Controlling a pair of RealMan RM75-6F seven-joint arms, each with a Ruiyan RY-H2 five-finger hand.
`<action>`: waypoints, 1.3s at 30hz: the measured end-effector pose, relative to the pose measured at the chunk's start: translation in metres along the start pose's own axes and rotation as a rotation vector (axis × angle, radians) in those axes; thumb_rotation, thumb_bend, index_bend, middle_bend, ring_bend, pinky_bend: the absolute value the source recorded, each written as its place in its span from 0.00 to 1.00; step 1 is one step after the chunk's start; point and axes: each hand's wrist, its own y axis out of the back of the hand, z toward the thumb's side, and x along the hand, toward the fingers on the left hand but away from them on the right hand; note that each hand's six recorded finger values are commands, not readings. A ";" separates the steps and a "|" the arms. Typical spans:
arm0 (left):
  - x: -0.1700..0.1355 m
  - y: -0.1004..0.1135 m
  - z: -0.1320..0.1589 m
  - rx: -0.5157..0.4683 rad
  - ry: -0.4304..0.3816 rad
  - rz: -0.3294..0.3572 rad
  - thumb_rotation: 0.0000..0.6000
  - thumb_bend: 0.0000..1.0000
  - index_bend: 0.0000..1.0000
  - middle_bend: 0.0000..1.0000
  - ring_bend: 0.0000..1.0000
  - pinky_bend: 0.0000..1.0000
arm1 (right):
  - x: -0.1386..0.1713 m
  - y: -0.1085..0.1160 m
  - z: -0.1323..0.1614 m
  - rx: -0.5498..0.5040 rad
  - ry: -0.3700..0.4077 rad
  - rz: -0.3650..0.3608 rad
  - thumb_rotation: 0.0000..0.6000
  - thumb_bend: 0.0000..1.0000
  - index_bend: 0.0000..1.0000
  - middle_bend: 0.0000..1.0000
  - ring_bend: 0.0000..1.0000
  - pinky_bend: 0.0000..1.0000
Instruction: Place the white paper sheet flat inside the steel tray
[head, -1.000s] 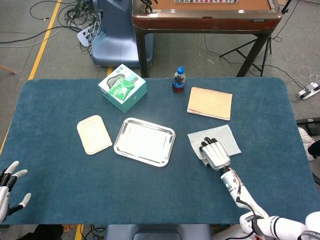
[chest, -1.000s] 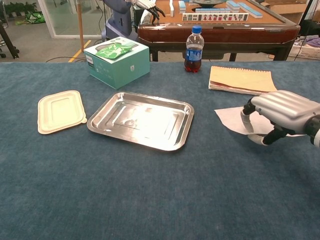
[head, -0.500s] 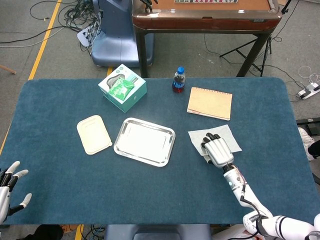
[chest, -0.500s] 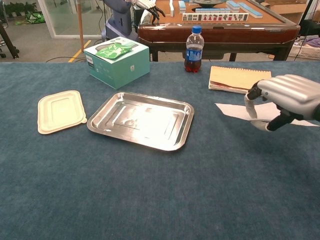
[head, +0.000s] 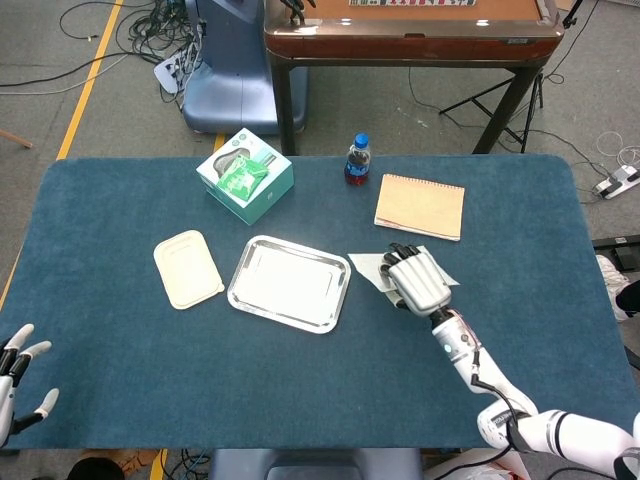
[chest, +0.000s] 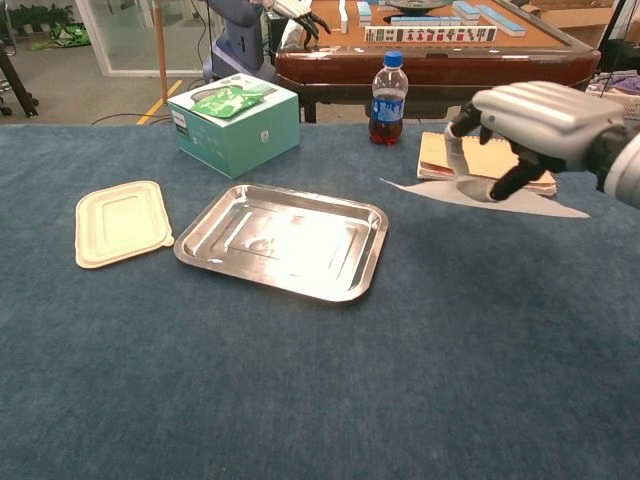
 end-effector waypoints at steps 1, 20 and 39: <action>0.000 0.000 0.000 0.000 0.001 0.001 1.00 0.24 0.25 0.09 0.10 0.00 | -0.003 0.003 0.004 0.001 0.013 -0.004 1.00 0.48 0.63 0.42 0.22 0.33; -0.009 0.003 -0.008 -0.004 0.031 0.010 1.00 0.24 0.25 0.09 0.10 0.00 | -0.081 0.053 0.111 0.078 0.249 -0.111 1.00 0.48 0.63 0.44 0.24 0.33; -0.005 -0.004 -0.003 -0.005 0.009 -0.008 1.00 0.24 0.25 0.09 0.10 0.00 | -0.101 0.026 0.140 0.106 0.199 -0.059 1.00 0.48 0.63 0.44 0.24 0.33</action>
